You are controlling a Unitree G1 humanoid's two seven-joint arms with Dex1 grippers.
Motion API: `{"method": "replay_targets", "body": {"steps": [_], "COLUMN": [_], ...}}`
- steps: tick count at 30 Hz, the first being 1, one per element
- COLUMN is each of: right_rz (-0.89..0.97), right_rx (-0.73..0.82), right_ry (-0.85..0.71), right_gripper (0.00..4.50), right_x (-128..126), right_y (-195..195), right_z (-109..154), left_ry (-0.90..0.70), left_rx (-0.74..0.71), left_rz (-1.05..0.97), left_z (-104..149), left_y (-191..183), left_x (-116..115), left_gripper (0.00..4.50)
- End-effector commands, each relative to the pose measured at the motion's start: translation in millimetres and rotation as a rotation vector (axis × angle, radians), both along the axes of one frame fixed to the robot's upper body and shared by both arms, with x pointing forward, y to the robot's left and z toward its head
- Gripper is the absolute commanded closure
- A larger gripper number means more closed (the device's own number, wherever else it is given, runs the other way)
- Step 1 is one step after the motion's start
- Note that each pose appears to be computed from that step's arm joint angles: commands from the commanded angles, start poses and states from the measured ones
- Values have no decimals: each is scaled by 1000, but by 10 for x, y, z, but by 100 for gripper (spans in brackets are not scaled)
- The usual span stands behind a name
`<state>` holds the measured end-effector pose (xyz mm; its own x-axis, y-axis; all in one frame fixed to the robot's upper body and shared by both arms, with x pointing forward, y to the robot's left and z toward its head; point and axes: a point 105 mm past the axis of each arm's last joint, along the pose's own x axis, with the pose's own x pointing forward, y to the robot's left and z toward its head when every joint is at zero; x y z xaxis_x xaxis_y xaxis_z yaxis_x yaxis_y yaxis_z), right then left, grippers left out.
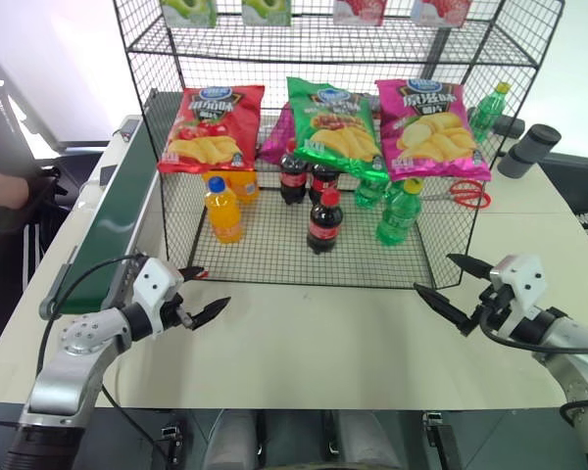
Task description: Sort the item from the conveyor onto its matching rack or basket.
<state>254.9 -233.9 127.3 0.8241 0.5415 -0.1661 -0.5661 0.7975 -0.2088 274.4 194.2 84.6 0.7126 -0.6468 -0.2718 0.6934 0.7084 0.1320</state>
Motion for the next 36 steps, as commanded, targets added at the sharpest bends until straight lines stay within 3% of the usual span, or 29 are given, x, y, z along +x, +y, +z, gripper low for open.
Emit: {"method": "replay_targets", "body": {"steps": [1,36], "right_rz": [10,6], "right_rx": [3,11], "right_ry": [-41,-59], "right_gripper": [3,3], "right_x": [4,84], "right_y": [40,97], "right_z": [82,13], "left_ry": [-27,-41], "left_rx": [2,3], "left_rz": [7,60], "left_z": [92,118], "left_y": [44,68], "left_x": [2,47], "left_gripper": [0,0]}}
